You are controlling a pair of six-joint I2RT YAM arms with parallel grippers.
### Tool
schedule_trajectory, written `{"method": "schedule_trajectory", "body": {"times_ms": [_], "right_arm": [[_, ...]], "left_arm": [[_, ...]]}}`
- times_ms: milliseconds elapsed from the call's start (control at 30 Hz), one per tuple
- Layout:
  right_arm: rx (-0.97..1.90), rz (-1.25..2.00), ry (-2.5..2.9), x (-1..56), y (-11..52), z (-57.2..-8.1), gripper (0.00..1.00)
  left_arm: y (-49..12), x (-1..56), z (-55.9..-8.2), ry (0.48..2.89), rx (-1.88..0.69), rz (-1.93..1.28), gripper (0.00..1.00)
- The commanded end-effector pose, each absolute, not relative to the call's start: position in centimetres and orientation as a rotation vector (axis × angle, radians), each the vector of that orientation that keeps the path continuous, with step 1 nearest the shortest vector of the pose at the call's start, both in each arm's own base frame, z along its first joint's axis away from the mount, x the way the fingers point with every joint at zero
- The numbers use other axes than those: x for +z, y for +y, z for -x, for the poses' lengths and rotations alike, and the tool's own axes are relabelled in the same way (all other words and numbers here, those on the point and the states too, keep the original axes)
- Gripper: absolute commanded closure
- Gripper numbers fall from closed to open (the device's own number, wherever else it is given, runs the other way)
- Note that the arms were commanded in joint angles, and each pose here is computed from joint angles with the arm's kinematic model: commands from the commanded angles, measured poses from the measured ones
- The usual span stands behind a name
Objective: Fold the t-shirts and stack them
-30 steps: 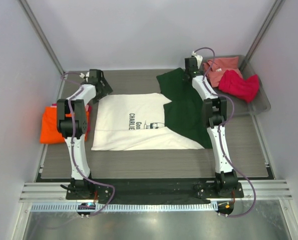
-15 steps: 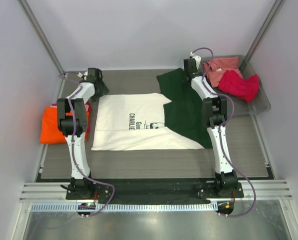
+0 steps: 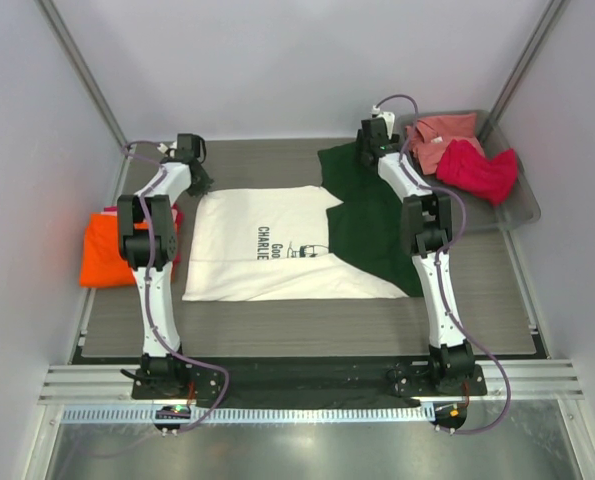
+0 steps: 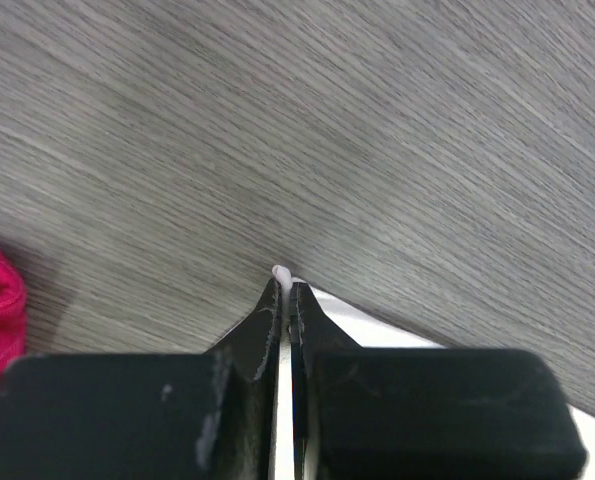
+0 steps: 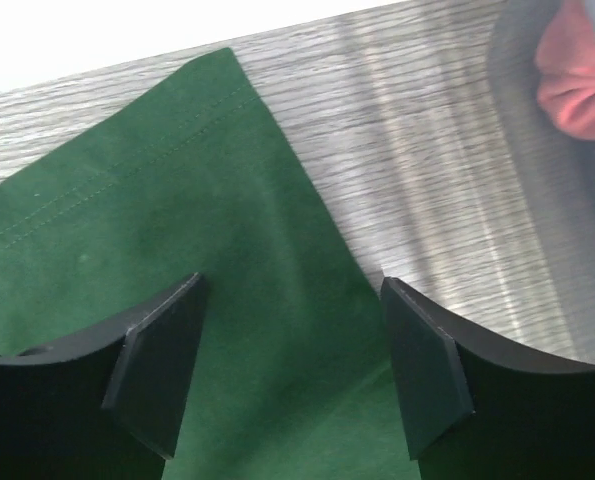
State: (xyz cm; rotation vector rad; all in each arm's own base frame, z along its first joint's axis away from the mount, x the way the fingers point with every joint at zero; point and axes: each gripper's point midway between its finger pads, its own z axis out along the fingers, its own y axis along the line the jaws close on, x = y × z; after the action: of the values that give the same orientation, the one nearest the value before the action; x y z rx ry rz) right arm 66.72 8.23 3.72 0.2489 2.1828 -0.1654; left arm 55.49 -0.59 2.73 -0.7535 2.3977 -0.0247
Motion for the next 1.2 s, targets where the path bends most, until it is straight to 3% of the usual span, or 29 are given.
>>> {"method": "schedule_trajectory", "body": {"times_ms": [0, 167, 367, 467, 600, 700, 1167], "right_arm": [[-0.235, -0.234, 2.096, 9.1, 7.1, -67.3, 0.22], [-0.244, -0.206, 2.12, 7.5, 7.2, -67.3, 0.2], [-0.187, -0.202, 2.188, 4.3, 8.1, -66.9, 0.33], [-0.114, -0.189, 2.223, 3.5, 9.2, -66.7, 0.45], [-0.055, -0.184, 2.235, 3.5, 10.0, -66.6, 0.81], [-0.059, -0.185, 2.21, 4.9, 10.0, -66.8, 0.97], [-0.021, -0.205, 2.063, 17.3, 9.3, -64.2, 0.99]], "left_arm": [[0.2, 2.4, -54.3, 2.422, 0.03, 0.773, 1.0], [0.4, 2.4, -54.3, 2.411, 0.02, 0.775, 1.0], [0.2, 1.9, -54.2, 2.423, 0.002, 0.781, 1.0], [0.2, 2.0, -54.3, 2.424, -0.002, 0.778, 1.0], [-0.1, 2.1, -54.2, 2.429, -0.025, 0.772, 1.0], [-0.3, 3.1, -54.3, 2.413, -0.043, 0.762, 1.0], [-0.8, 7.0, -53.2, 2.349, -0.107, 0.738, 1.0]]}}
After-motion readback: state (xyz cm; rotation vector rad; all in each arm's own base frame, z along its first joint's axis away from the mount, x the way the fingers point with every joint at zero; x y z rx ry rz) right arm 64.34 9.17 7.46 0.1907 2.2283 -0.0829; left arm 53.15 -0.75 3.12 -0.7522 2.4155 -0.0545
